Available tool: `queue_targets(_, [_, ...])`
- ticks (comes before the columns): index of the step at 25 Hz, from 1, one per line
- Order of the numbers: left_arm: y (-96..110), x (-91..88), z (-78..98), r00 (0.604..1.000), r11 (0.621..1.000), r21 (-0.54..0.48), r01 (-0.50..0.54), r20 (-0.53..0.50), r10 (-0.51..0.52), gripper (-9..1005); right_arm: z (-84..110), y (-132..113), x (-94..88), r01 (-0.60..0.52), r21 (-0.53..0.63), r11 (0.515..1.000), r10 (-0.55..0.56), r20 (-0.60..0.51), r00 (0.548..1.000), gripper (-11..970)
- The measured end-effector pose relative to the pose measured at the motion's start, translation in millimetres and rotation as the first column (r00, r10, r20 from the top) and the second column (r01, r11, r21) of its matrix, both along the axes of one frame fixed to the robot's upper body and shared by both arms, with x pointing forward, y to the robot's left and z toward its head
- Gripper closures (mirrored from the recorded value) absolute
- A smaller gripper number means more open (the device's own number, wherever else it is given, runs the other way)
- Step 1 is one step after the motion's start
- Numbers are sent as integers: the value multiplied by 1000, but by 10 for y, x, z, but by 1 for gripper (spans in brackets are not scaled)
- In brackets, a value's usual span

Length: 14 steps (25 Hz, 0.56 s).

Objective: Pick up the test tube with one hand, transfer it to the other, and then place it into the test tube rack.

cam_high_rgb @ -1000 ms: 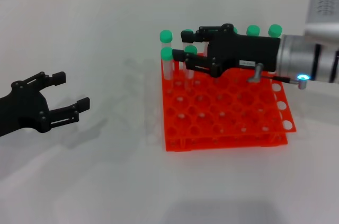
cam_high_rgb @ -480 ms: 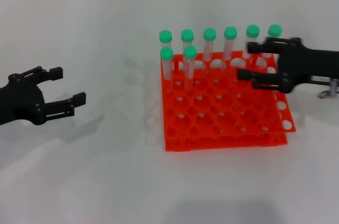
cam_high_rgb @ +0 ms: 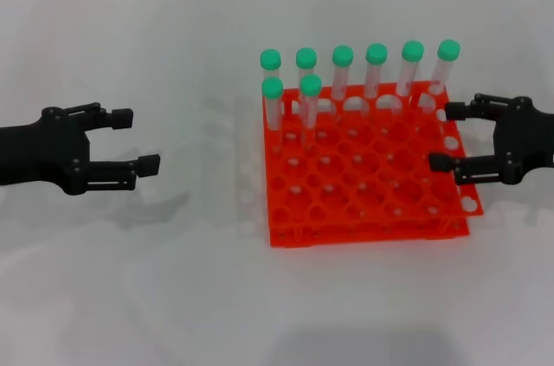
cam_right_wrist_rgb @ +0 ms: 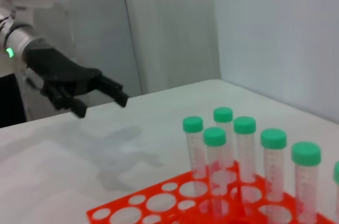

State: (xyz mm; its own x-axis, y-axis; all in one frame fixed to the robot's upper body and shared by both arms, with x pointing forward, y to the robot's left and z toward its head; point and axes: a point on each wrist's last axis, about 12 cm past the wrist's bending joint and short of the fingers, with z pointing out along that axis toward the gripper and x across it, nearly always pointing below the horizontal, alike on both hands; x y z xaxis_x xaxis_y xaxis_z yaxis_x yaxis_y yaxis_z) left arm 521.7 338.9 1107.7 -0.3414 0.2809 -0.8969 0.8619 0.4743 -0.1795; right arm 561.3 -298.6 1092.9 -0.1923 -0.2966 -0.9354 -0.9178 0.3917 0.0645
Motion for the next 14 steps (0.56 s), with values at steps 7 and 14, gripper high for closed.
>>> queue_targets(7, [-105, 143, 107, 991, 992, 13, 128, -39, -127, 114, -32, -5, -63, -47, -20, 999, 46, -35, 998, 74])
queue_targets(14, [-182, 180, 111, 983, 985, 38, 170, -73, -167, 114, -49, -3, -75, -51, -27, 998, 50, -43, 998, 74])
